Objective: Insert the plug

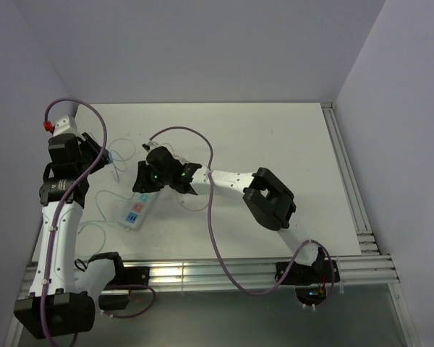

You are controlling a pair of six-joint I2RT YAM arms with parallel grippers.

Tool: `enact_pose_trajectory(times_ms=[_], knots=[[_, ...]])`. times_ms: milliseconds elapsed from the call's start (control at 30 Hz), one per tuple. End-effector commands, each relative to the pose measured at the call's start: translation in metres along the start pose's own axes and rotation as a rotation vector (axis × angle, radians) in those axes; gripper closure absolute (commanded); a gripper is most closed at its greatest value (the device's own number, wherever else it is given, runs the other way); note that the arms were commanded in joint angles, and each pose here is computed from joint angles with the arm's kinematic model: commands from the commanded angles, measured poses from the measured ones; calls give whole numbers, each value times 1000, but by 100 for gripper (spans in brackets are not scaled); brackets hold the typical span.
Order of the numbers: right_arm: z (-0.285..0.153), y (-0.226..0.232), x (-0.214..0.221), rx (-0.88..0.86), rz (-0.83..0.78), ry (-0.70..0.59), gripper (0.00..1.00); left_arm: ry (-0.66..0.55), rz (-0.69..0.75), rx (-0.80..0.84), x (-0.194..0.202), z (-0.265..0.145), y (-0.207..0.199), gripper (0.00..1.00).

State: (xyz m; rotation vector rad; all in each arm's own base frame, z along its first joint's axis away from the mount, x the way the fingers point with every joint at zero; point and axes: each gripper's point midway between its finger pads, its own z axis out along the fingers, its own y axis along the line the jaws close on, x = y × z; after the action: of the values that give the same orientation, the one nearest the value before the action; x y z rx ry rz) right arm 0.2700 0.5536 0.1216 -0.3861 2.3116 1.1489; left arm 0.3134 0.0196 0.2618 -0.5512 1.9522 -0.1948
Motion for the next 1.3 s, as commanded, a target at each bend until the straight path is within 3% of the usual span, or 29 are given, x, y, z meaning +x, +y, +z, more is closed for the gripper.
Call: enact_pose_trajectory(times_ms=[0, 100, 200, 467, 867, 1267], knots=[[0, 17, -27, -114, 36, -26, 79, -45, 14, 35, -7, -2, -4, 100], [-7, 17, -35, -142, 44, -38, 94, -48, 26, 31, -5, -2, -3, 100], [-17, 19, -43, -173, 60, -42, 100, -29, 43, 62, -2, 0, -7, 100], [-36, 19, -47, -290, 114, 24, 100, 216, 114, 201, 47, 26, -22, 100], [-42, 25, -53, -381, 150, 73, 100, 375, 142, 194, 100, 49, -20, 100], [-45, 27, -46, -405, 169, 90, 98, 365, 124, 186, 137, 66, -13, 100]])
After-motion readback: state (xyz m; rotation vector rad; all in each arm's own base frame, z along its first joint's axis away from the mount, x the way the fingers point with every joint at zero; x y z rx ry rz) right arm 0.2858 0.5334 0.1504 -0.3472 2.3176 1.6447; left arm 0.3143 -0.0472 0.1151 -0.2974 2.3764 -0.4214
